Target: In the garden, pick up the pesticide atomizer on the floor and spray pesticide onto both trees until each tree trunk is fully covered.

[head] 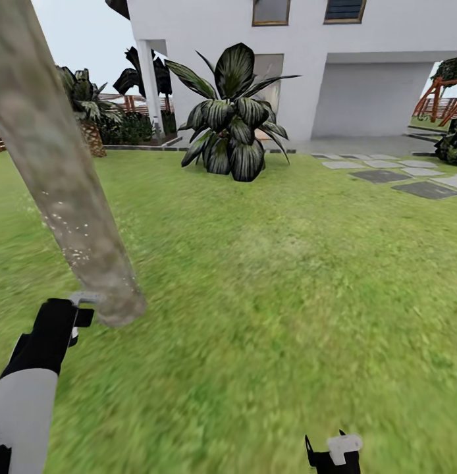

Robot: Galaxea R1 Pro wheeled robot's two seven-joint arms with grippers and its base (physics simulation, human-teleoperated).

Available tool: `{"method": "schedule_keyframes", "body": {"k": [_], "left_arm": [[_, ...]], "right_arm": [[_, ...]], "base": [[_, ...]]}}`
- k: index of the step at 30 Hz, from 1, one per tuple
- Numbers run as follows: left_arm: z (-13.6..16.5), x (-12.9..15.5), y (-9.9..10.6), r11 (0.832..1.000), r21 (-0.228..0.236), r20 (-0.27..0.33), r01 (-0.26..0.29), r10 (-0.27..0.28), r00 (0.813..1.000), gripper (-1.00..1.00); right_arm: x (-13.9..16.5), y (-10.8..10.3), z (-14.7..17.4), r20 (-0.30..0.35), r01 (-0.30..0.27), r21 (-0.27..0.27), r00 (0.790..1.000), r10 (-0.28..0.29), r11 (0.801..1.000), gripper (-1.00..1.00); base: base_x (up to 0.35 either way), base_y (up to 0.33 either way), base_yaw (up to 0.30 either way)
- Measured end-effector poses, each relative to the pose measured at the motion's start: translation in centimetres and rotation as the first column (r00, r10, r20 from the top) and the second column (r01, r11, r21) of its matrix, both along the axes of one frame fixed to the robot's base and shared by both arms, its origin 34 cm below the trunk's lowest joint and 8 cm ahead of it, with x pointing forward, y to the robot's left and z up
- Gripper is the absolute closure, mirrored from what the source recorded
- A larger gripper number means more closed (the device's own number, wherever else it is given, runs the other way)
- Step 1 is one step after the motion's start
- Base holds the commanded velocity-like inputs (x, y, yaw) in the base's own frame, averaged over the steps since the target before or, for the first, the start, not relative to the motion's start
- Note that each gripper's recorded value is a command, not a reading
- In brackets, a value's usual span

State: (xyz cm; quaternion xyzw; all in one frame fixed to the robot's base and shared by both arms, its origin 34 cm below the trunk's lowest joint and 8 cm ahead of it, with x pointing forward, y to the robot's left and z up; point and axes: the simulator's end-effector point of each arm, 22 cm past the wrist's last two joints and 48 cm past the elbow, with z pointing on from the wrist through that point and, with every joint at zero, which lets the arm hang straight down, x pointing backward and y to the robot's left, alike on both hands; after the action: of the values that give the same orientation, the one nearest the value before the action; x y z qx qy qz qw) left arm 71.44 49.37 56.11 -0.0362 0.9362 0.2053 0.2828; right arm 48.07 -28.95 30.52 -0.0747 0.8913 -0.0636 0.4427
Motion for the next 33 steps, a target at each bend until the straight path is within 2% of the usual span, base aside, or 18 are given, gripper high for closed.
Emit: {"method": "schedule_keyframes", "body": {"k": [7, 11, 13, 14, 15, 17, 21, 22, 23, 24, 25, 27, 28, 30, 33], "left_arm": [[-0.3, 0.1, -0.5, 1.0, 0.003, -0.01, 0.014, -0.014, 1.0, 1.0], [-1.3, -0.9, 0.1, 1.0, 0.011, -0.026, 0.01, -0.01, 1.0, 1.0], [-1.6, -1.0, 1.2, 1.0, 0.022, 0.017, 0.007, -0.007, 1.0, 1.0], [-2.1, -1.3, 2.0, 1.0, 0.022, 0.036, -0.016, 0.015, 0.999, 1.0], [-2.9, -1.8, 2.9, 0.999, 0.017, 0.054, -0.042, 0.041, 0.998, 1.0], [-4.0, -2.2, 3.3, 0.998, 0.005, 0.069, -0.057, 0.057, 0.996, 1.0], [-8.1, -3.6, 1.8, 0.995, -0.077, 0.037, -0.061, 0.064, 0.997, 1.0], [-8.8, -3.9, 1.5, 0.993, -0.1, 0.039, -0.064, 0.069, 0.997, 1.0], [-9.0, -3.7, 1.3, 0.992, -0.11, 0.066, -0.058, 0.066, 0.996, 1.0], [-8.6, -3.2, 1.4, 0.994, -0.097, 0.104, -0.046, 0.056, 0.993, 1.0], [-8.6, -3.2, 1.7, 0.996, -0.061, 0.125, -0.06, 0.068, 0.99, 1.0], [-9.4, -3.8, 1.8, 0.996, -0.038, 0.108, -0.083, 0.087, 0.99, 1.0], [-9.4, -4.5, 2.8, 0.993, 0.008, 0.101, -0.118, 0.117, 0.988, 1.0], [-9.3, -4.8, 3.4, 0.99, 0.026, 0.103, -0.14, 0.136, 0.985, 1.0], [-9.7, -5.1, 3.4, 0.989, 0.028, 0.092, -0.144, 0.141, 0.986, 1.0]], "right_arm": [[0.0, 0.0, 0.0, -0.001, -0.001, 0.0, 1.0, 0.001, 1.0, -1.0], [0.0, 0.0, 0.0, 0.0, -0.001, 0.0, 1.0, 0.001, 1.0, -1.0], [0.0, 0.1, 0.0, 0.0, -0.002, 0.001, 1.0, 0.002, 1.0, -1.0], [0.0, 0.1, 0.0, 0.0, -0.002, 0.001, 1.0, 0.002, 1.0, -1.0], [0.0, 0.1, 0.0, -0.001, -0.002, 0.001, 1.0, 0.002, 1.0, -1.0], [0.0, 0.1, 0.0, -0.001, -0.001, 0.002, 1.0, 0.001, 1.0, -1.0], [0.0, 0.1, 0.0, -0.001, -0.002, 0.001, 1.0, 0.002, 1.0, -1.0], [0.0, 0.1, 0.0, -0.001, -0.003, 0.001, 1.0, 0.003, 1.0, -1.0], [0.0, 0.1, 0.0, -0.001, -0.002, 0.001, 1.0, 0.002, 1.0, -1.0], [0.0, 0.1, 0.0, -0.001, -0.002, 0.001, 1.0, 0.002, 1.0, -1.0], [0.0, 0.1, 0.0, -0.001, -0.002, 0.001, 1.0, 0.002, 1.0, -1.0], [0.0, 0.2, 0.0, -0.002, -0.003, 0.002, 1.0, 0.003, 1.0, -1.0], [-0.1, 0.2, 0.0, -0.002, -0.002, 0.002, 1.0, 0.002, 1.0, -1.0], [0.0, 0.1, 0.0, -0.001, -0.001, 0.002, 1.0, 0.001, 1.0, -1.0], [0.0, 0.1, 0.0, -0.001, 0.0, 0.002, 1.0, 0.0, 1.0, -1.0]], "base": [[0.236, -0.186, 0.0], [0.235, -0.182, 0.0], [0.233, -0.168, 0.0], [0.172, -0.116, 0.036], [0.11, -0.074, 0.086], [0.05, -0.033, 0.183], [0.006, -0.024, 0.265], [0.036, -0.19, 0.246], [0.085, -0.235, 0.108], [0.141, -0.258, 0.018], [0.151, -0.258, 0.009], [0.179, -0.241, 0.003], [0.213, -0.214, 0.001], [0.227, -0.2, 0.0], [0.269, -0.144, 0.0]]}}
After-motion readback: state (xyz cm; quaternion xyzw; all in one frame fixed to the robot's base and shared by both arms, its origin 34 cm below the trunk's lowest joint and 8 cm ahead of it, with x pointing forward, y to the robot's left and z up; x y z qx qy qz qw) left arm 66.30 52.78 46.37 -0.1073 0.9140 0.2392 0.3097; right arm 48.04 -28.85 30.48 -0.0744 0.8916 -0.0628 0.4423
